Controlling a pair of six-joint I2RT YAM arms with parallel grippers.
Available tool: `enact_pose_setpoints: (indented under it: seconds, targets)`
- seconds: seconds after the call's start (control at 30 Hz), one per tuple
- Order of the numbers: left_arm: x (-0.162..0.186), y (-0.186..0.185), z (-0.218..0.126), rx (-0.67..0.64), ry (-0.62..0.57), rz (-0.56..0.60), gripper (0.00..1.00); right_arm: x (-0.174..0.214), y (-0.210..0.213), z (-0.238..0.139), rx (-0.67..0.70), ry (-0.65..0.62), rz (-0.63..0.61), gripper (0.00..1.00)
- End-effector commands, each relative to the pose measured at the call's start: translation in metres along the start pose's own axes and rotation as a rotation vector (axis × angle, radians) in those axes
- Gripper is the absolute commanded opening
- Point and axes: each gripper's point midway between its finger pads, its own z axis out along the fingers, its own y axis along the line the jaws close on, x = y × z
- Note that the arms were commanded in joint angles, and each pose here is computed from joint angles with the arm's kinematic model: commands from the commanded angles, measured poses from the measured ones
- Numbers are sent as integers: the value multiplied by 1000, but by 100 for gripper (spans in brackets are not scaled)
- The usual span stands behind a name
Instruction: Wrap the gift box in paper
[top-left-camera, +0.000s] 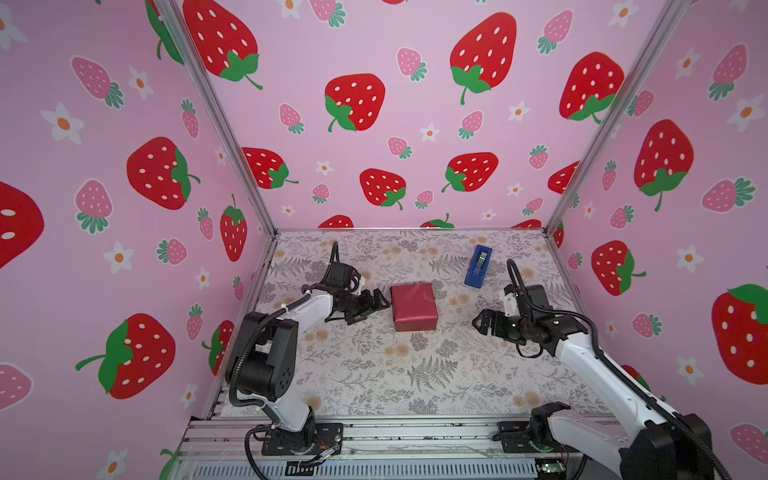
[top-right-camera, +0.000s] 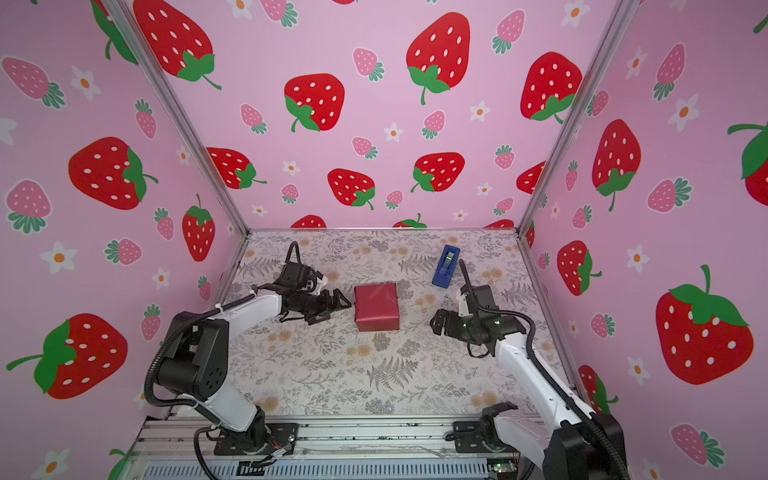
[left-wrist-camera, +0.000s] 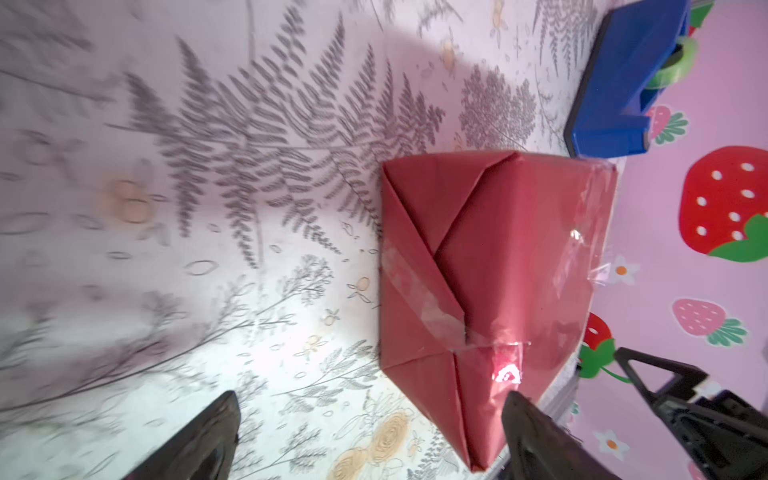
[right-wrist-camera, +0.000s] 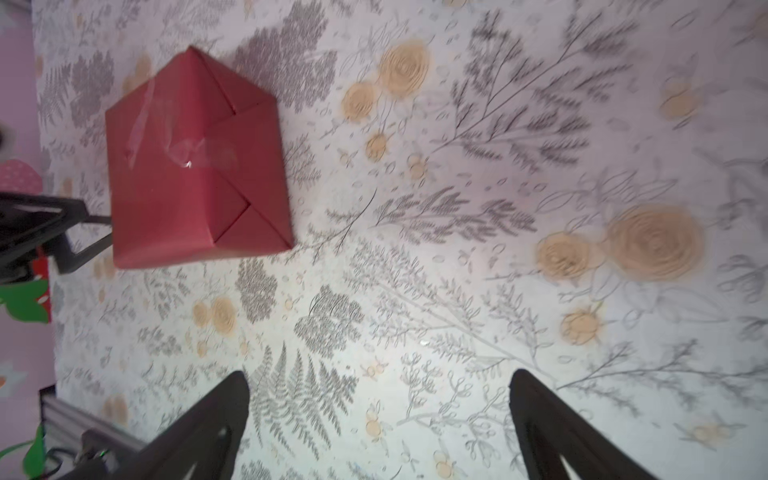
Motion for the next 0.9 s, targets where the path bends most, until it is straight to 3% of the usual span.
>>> enact_pose_setpoints:
  seconds: [0.0,0.2,0.4,0.67,0.87]
  targets:
    - [-3,32,-25,-171,-76,44,99,-39,-24,1,118,-137,-2,100]
    - [-25,64,-54,-315,-250,114,99,-77,-67,7,312,-284,-48,100]
    - [-46,113,-89,-618,-417,129,96,-104,-107,1,487,-510,-130,100]
    - [-81,121,-116,-740,-609,230,96,-115,-138,9,587,-641,-165,100]
    - [-80,139,-102,-770,-705,321,100,-123,-146,14,616,-723,-174,100]
